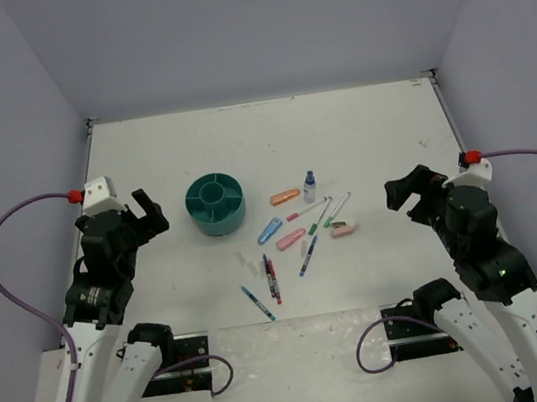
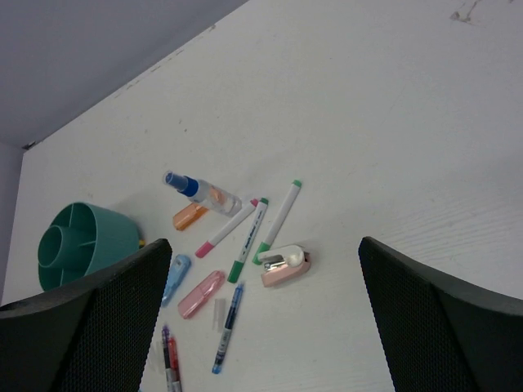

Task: Sort the stationery into containers
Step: Move the pen to the center of the board.

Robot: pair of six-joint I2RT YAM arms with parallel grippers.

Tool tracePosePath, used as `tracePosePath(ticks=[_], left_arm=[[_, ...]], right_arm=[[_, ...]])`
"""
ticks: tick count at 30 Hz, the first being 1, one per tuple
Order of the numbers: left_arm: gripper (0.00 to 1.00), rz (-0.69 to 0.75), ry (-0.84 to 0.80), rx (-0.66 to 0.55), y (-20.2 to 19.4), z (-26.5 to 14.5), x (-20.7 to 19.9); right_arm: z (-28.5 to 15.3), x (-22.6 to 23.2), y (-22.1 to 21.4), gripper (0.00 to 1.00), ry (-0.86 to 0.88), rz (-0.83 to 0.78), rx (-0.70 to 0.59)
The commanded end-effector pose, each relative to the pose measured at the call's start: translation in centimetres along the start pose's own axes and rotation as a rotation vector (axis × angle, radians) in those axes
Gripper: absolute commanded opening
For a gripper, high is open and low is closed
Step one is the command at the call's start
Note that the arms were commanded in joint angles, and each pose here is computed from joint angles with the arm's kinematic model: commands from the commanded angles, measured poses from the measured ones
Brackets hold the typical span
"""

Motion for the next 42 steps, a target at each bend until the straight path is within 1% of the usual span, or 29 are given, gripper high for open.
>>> tracePosePath(ticks=[1, 5, 7, 10, 12, 14, 15, 16, 17, 18, 21, 23, 24, 26, 27, 28, 29, 31, 36, 38, 40, 42], left_arm=[[1.00, -0.021, 0.010, -0.012, 0.3, 0.1, -0.1], [1.00, -0.013, -0.042, -0.005, 0.1, 0.1, -0.8], [1.00, -0.007, -0.060, -0.002, 0.1, 0.2, -1.1], [1.00, -0.002, -0.078, -0.003, 0.1, 0.3, -1.4], [1.00, 0.002, -0.098, -0.006, 0.1, 0.2, -1.7], [1.00, 0.005, -0.112, -0.011, 0.2, 0.2, -1.8], [1.00, 0.004, -0.114, -0.014, 0.2, 0.1, -1.8], [1.00, 0.006, -0.113, -0.014, 0.2, 0.1, -1.8], [1.00, 0.003, -0.111, -0.019, 0.2, 0.0, -1.8], [1.00, 0.002, -0.111, -0.022, 0.3, 0.0, -1.8], [1.00, 0.004, -0.123, -0.019, 0.2, 0.1, -1.9], [1.00, 0.010, -0.136, -0.014, 0.1, 0.1, -2.2], [1.00, 0.011, -0.141, -0.011, 0.1, 0.2, -2.3], [1.00, 0.013, -0.147, -0.005, 0.0, 0.3, -2.4], [1.00, 0.016, -0.154, -0.003, 0.0, 0.3, -2.6], [1.00, 0.018, -0.159, -0.002, 0.0, 0.3, -2.6], [1.00, 0.019, -0.163, -0.003, 0.0, 0.3, -2.7], [1.00, 0.018, -0.169, -0.008, 0.0, 0.2, -2.8], [1.00, 0.018, -0.177, -0.020, 0.2, -0.1, -2.8], [1.00, 0.019, -0.180, -0.020, 0.2, -0.1, -2.9], [1.00, 0.020, -0.181, -0.022, 0.2, -0.1, -2.9], [1.00, 0.020, -0.182, -0.022, 0.2, -0.1, -2.9]], right_arm=[[0.2, 0.3, 0.9, 0.99, -0.029, 0.045, -0.030], [0.1, 0.8, 1.4, 0.99, -0.062, 0.189, -0.046], [0.3, 1.3, 1.1, 0.99, -0.060, 0.217, -0.021], [1.7, 2.5, -0.6, 0.99, -0.037, 0.218, 0.094], [3.7, 3.9, -3.4, 0.99, -0.002, 0.210, 0.239], [4.9, 3.9, -5.7, 0.99, -0.070, 0.211, 0.293], [5.5, 3.9, -7.3, 0.99, -0.120, 0.170, 0.306], [5.4, 4.5, -8.5, 0.99, -0.135, 0.180, 0.321], [6.2, 3.7, -9.7, 0.99, -0.239, 0.205, 0.306], [6.4, 3.3, -10.6, 0.99, -0.298, 0.211, 0.309], [7.3, 3.1, -14.2, 0.98, -0.426, 0.224, 0.334], [7.3, 3.2, -16.6, 0.91, -0.476, 0.165, 0.335], [7.0, 3.7, -17.2, 0.85, -0.493, 0.150, 0.335], [6.9, 3.8, -18.2, 0.64, -0.547, 0.119, 0.330], [6.7, 3.4, -18.6, 0.56, -0.605, 0.101, 0.326], [6.7, 3.6, -19.4, 0.50, -0.637, 0.065, 0.331], [6.8, 4.1, -19.9, 0.48, -0.648, 0.047, 0.336], [6.9, 4.6, -21.2, 0.49, -0.651, 0.016, 0.356], [6.1, 5.4, -24.1, 0.46, -0.602, 0.005, 0.418], [5.9, 5.7, -25.2, 0.43, -0.592, 0.005, 0.447], [5.8, 5.7, -26.0, 0.37, -0.601, 0.002, 0.470], [5.9, 5.4, -26.5, 0.36, -0.618, -0.004, 0.474]])
Point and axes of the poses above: each gripper's point midway between its finger pads, its own z axis out along the fingers, its own x axis along the line the jaws close on, y = z × x, the point moved 3 cm from there along -z, back along the fingers, and after that the axes turned 12 degrees about z, right-handed, at the moved point
